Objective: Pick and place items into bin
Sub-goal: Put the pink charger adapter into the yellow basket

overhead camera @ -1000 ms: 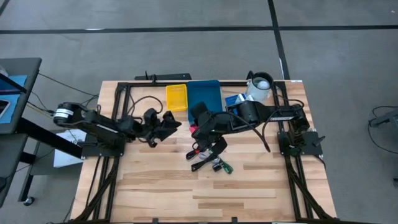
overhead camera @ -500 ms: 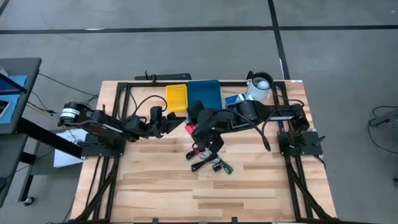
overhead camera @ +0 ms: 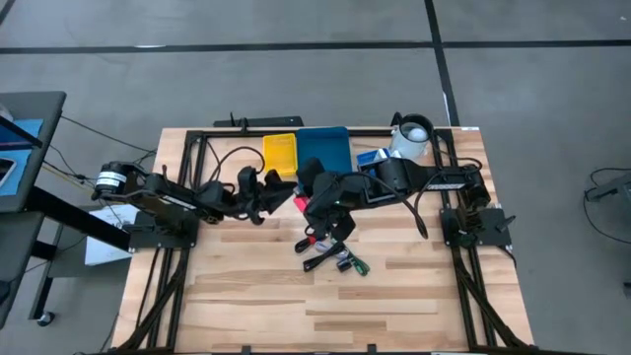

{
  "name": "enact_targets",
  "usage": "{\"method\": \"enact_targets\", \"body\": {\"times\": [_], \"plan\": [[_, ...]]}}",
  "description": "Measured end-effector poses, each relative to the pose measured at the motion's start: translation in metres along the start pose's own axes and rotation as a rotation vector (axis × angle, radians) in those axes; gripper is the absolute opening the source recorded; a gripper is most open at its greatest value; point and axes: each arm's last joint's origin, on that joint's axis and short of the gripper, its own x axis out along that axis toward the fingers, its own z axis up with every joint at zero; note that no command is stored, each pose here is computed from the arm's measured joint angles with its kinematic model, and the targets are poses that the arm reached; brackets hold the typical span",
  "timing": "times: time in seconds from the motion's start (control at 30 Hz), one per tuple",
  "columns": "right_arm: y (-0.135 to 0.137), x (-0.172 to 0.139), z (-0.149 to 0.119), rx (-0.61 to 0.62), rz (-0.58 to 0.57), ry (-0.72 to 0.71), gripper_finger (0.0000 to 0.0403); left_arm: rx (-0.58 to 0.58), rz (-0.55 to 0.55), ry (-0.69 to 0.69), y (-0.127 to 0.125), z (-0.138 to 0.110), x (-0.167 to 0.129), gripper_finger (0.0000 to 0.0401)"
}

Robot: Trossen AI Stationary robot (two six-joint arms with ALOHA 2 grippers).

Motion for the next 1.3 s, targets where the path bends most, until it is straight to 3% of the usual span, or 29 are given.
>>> {"method": "enact_targets", "body": {"times": [0.4, 0.63, 0.8, 0.93, 1.17, 1.3], "plan": [[-0.003, -0.005, -0.005, 0.0, -0.021, 0.029, 0.0162, -0.041, 0.005, 0.006, 0.0, -0.001, 0.0, 0.0167], [-0.01, -0.014, -0.009, 0.039, -0.06, 0.023, 0.0191, -0.047, 0.005, 0.006, 0.0, -0.001, 0.0, 0.0167], [-0.014, -0.016, -0.013, 0.045, -0.074, 0.023, 0.0162, -0.037, 0.005, 0.007, 0.0, -0.001, 0.0, 0.0167], [-0.015, -0.015, -0.015, 0.048, -0.076, 0.028, 0.0162, -0.034, 0.017, 0.023, 0.002, -0.002, 0.0, 0.0167], [-0.017, -0.015, -0.016, 0.053, -0.08, 0.029, 0.0193, -0.03, 0.024, 0.028, 0.002, -0.003, 0.0, 0.0167], [-0.017, -0.015, -0.016, 0.052, -0.08, 0.029, 0.0168, -0.025, 0.064, 0.081, 0.006, -0.008, -0.001, 0.0167]]}}
